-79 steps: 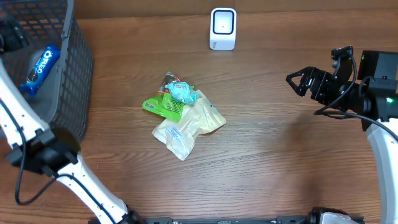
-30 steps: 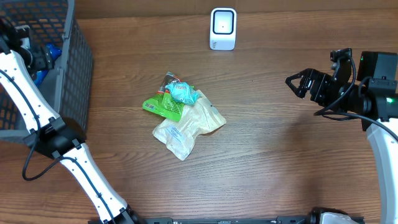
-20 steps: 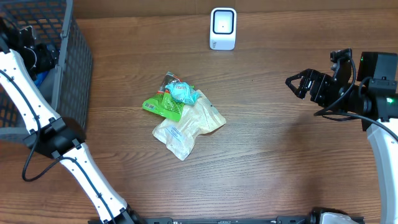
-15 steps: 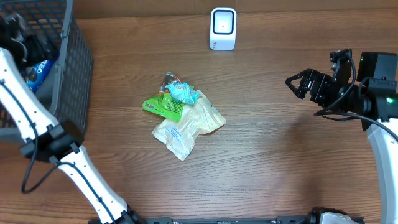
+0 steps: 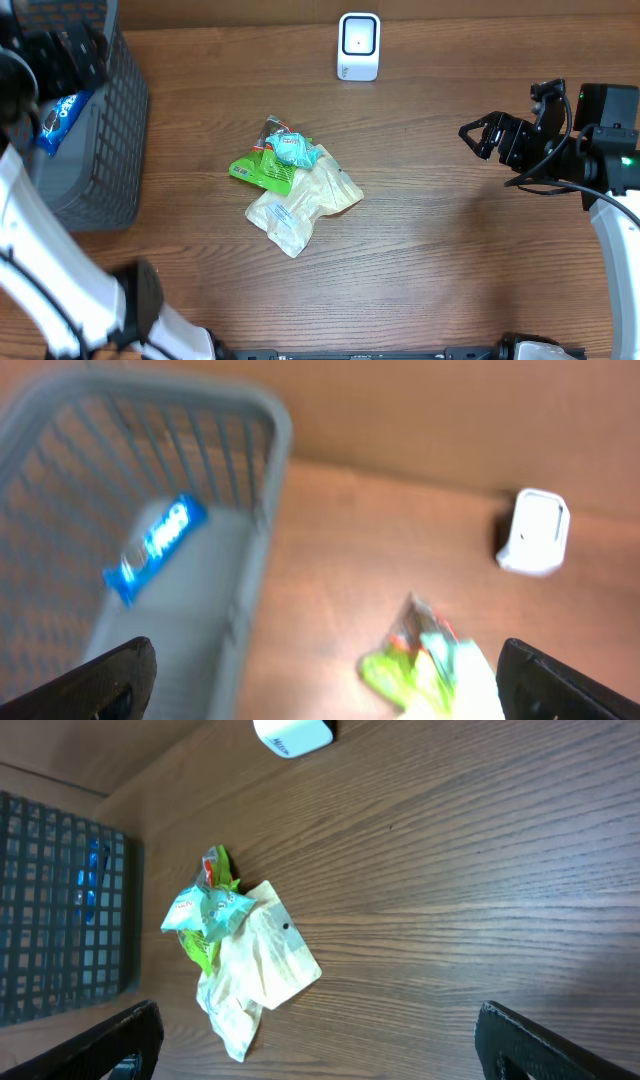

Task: Scan the item barcode

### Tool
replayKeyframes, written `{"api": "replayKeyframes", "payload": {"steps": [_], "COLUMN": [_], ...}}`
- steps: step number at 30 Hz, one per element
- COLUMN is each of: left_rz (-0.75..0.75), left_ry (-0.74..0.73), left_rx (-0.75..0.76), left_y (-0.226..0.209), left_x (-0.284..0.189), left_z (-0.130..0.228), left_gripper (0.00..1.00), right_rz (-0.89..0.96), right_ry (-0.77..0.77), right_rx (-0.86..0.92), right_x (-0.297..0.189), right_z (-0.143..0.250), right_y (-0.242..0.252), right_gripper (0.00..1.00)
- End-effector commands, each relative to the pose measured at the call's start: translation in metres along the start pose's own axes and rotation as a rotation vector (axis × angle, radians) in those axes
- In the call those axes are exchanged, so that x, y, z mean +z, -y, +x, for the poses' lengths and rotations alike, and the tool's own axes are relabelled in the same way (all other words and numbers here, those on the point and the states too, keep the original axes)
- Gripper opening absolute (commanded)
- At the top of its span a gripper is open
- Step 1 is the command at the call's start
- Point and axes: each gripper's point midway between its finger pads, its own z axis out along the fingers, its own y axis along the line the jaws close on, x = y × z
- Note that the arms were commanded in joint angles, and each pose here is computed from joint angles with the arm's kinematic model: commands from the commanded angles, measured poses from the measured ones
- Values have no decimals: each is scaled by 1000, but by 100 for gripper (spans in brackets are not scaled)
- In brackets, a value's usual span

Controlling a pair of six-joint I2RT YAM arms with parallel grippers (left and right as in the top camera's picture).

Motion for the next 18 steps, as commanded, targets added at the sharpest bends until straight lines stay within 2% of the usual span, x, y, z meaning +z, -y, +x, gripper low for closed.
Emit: {"api": "replayKeyframes", "payload": {"steps": [1,5,8,10,13,15,18], "left_rz": [-47,-118,-194,-266,-379,-433,-484], "left_ry": [-76,-96,60,241,499,609,689], "left_rx": [-67,-139,-156,-126,-26,8,85], "left_y": [4,4,-2,-10,-21,-26,-31], "left_x": [-33,-70,-101,-126,-164,-180,-181], "left_z": [51,115,132,123,89,63,24], "left_gripper": [100,100,100,100,100,100,100], "right_rz": [-16,-16,-16,-17,-17,-16,-14], "right_ry": [17,18,18,18,18,17,9], "right_rx": [-52,-55,-54,-54,-55,-53,-47], "right_x": [-5,-5,-5,-5,-5,-5,-5], "right_z": [-6,-7,-7,-7,-7,-6,-4], "right_y": [-9,-9,-9,-9,-9,-9,-8], "right_gripper": [100,100,100,100,100,100,100]}}
